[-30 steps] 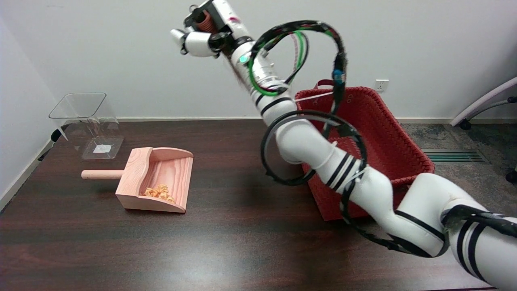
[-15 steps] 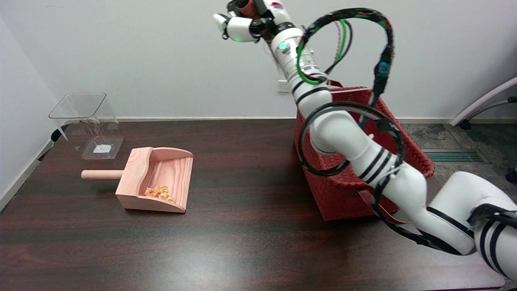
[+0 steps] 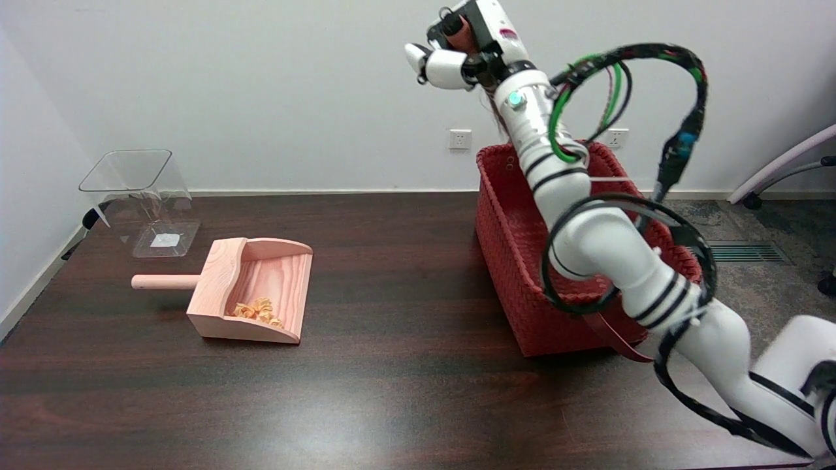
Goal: Place the broom in the brown basket.
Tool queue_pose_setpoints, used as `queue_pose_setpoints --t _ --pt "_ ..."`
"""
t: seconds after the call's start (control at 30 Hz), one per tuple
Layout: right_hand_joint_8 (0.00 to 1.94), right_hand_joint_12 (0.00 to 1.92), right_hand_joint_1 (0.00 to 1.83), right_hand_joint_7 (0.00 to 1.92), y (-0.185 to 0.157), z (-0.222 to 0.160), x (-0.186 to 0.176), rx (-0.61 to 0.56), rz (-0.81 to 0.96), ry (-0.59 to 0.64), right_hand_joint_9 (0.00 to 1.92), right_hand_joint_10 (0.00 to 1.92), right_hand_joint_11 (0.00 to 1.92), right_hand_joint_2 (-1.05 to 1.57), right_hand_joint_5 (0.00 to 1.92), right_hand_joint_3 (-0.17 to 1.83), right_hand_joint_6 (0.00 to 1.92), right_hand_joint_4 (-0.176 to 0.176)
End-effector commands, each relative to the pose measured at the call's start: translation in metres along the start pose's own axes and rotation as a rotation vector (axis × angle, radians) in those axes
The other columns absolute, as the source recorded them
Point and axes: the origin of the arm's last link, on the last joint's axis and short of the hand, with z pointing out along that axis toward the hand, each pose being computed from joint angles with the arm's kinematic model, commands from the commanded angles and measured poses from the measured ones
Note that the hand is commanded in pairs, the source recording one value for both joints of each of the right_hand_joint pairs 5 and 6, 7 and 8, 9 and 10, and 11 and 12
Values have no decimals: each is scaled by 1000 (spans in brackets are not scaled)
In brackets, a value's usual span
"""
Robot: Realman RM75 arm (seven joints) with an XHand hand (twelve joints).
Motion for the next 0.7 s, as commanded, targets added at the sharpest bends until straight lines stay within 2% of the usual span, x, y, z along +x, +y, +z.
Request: queue_pose_setpoints --t 0.03,0.37,0.7 --pt "1920 1920 1248 1920 26 -58 19 -104 1 -16 1920 1920 1920 1287 1920 508 1920 0" --pt "1920 1920 1251 1920 39 -85 11 -177 29 -32 1920 1920 1920 1285 1920 517 1920 0" --pt "1920 1920 1253 1920 59 -95 -1 -252 29 -43 1920 1920 1920 1283 1920 508 1920 0"
